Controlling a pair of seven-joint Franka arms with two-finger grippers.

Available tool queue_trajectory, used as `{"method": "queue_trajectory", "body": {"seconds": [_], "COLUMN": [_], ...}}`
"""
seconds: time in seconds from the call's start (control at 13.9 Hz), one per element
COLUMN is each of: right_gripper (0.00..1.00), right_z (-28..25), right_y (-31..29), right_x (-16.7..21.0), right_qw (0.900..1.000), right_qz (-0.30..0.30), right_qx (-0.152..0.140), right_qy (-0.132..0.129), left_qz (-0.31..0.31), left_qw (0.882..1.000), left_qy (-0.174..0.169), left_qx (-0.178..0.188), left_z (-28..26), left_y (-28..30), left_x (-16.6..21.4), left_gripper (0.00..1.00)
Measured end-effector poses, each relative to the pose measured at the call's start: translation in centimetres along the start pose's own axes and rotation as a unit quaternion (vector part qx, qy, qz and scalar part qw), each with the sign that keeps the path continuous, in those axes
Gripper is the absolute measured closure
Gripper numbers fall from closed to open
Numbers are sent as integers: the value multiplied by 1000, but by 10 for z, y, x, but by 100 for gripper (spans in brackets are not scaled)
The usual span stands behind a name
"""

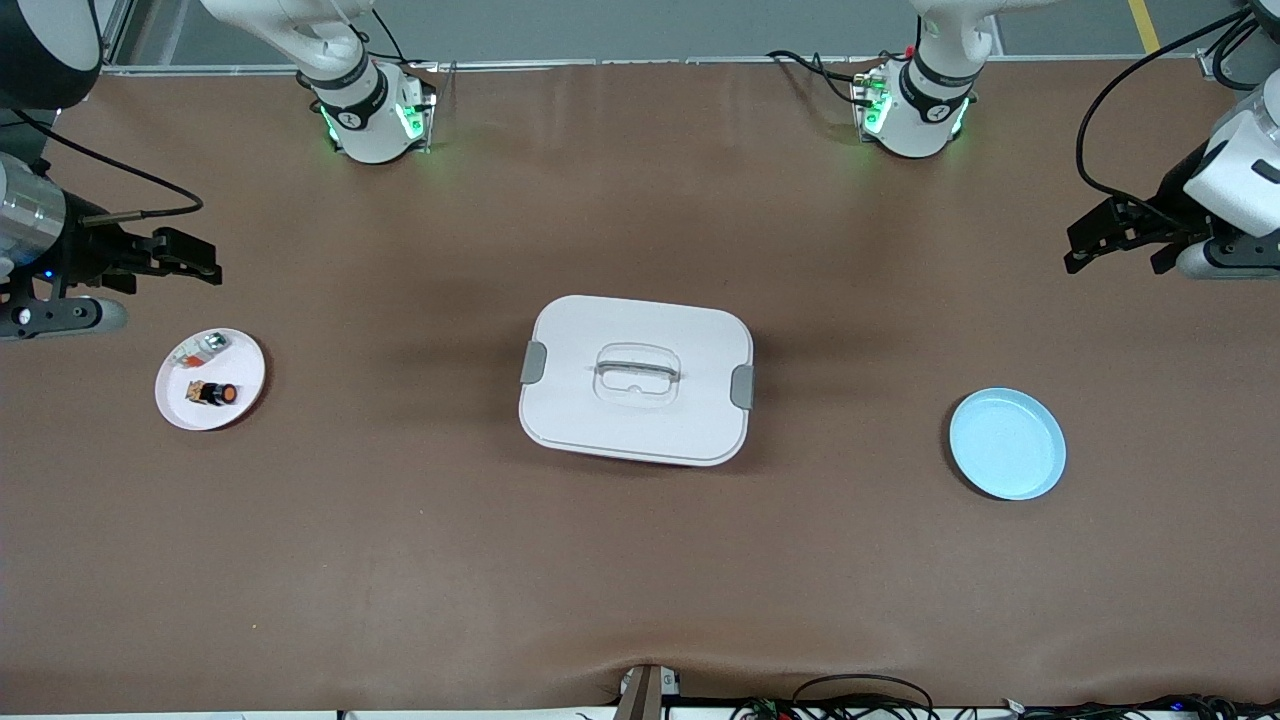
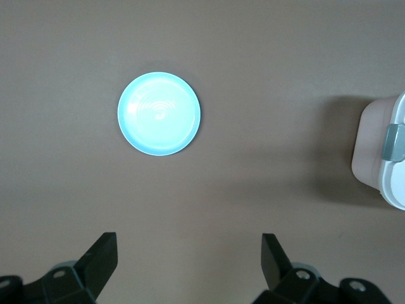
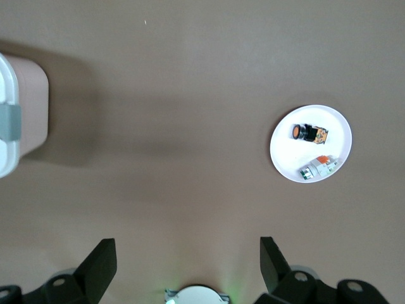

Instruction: Transfer orange switch to right arm and place

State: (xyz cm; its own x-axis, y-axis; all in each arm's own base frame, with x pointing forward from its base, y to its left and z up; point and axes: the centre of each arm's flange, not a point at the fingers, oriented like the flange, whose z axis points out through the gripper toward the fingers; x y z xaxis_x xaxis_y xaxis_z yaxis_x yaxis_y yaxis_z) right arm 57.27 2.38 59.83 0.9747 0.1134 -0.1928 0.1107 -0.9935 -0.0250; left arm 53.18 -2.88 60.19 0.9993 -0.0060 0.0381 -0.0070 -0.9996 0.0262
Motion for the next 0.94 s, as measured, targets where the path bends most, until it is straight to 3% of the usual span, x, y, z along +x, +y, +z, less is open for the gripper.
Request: {"method": "queue_trajectory", "body": {"seconds": [0.36,0.79,0.94], "right_gripper": [0,0,0], "right_z": [2,-15,-13], "right_y": [14,9,11], "right_x": [-4,-6,-9], "right_qw": [1000,1000,1000], "right_qz": [-5,-9,-7], "right_qx": [3,1,2], "right_qy": [-11,6,-7], "left_qz": [2,2,7], "left_qw": [1000,1000,1000], "left_qy": [0,-7,-6], "left_qx": [0,-1,-1], "left_z": [0,7,5], "left_y": [2,1,7], "left_x": [0,3,3], "left_gripper": [0,0,0]}}
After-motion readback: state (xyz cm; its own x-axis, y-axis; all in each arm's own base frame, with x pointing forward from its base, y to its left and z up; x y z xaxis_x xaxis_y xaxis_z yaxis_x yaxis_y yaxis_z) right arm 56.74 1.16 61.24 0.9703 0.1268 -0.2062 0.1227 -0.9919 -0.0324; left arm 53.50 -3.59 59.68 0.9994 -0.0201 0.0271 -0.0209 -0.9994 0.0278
